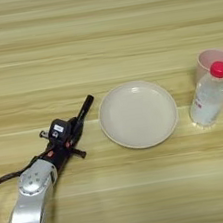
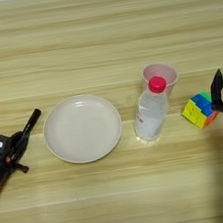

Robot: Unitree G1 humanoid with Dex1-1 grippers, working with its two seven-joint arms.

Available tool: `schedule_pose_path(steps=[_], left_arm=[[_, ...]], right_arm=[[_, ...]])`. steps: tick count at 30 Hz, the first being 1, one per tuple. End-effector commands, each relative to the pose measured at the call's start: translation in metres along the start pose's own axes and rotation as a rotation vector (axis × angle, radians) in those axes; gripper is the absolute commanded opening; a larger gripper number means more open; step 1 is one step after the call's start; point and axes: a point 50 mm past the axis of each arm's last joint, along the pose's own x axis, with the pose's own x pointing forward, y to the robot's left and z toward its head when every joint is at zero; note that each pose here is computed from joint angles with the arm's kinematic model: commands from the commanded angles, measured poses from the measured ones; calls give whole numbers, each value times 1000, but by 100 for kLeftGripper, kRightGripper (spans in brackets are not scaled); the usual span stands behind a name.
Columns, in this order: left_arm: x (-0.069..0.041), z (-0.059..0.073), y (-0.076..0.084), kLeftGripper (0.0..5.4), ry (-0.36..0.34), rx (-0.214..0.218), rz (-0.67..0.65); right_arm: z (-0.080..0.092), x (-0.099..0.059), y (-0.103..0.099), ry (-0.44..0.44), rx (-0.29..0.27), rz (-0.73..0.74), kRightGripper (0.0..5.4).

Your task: Move the objects on the table

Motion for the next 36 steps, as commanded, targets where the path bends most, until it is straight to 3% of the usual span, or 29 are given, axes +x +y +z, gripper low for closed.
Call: schedule_pose_path(steps=[1,5,11,18,21,25,36], left_arm=[[-11,-19,-3,80,115,-36,10],[-10,7,-2,80,25,-19,16],[-8,31,-5,79,-42,2,7],[-4,52,-11,79,-109,10,-23],[-1,61,-22,79,-140,9,-67],[2,58,-41,78,-128,5,-142],[0,59,-57,78,-116,12,-241]], right_arm=[[2,1,0,-7,12,-9,540],[2,1,1,-6,14,-5,540],[0,0,3,-1,16,-3,540],[-1,0,3,3,17,-5,540],[-1,0,4,2,19,-5,540],[-1,-1,5,0,21,-6,540],[0,-1,8,-5,25,-11,540]])
